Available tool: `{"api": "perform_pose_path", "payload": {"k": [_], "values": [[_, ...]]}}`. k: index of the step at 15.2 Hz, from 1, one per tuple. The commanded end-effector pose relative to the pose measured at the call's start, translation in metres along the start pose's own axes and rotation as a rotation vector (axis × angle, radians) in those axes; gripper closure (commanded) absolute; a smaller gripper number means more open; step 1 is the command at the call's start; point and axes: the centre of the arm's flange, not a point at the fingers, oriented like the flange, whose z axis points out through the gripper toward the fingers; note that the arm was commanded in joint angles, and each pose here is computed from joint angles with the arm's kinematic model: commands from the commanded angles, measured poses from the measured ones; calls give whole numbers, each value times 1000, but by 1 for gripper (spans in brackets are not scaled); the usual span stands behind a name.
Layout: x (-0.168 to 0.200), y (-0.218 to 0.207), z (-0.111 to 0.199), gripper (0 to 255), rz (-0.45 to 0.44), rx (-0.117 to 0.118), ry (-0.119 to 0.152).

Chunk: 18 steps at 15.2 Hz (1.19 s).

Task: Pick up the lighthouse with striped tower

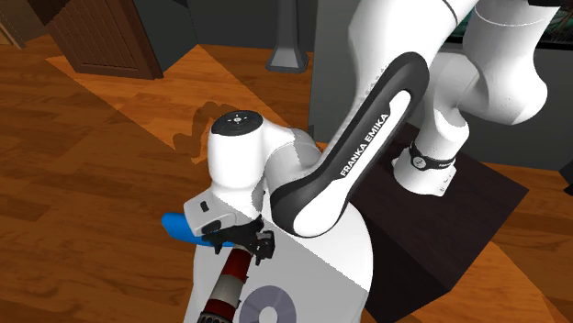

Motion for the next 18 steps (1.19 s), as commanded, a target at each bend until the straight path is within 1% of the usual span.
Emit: {"api": "perform_pose_path", "payload": {"k": [1, 5, 7, 8, 17, 18], "values": [[-1, 0, 11, 0, -3, 0, 1], [-6, -2, 35, 0, -3, 0, 1], [-6, -2, 35, 0, -3, 0, 1], [-6, -3, 35, 255, -3, 0, 1], [-6, -2, 35, 255, -3, 0, 1], [-5, -2, 30, 255, -3, 0, 1]]}}
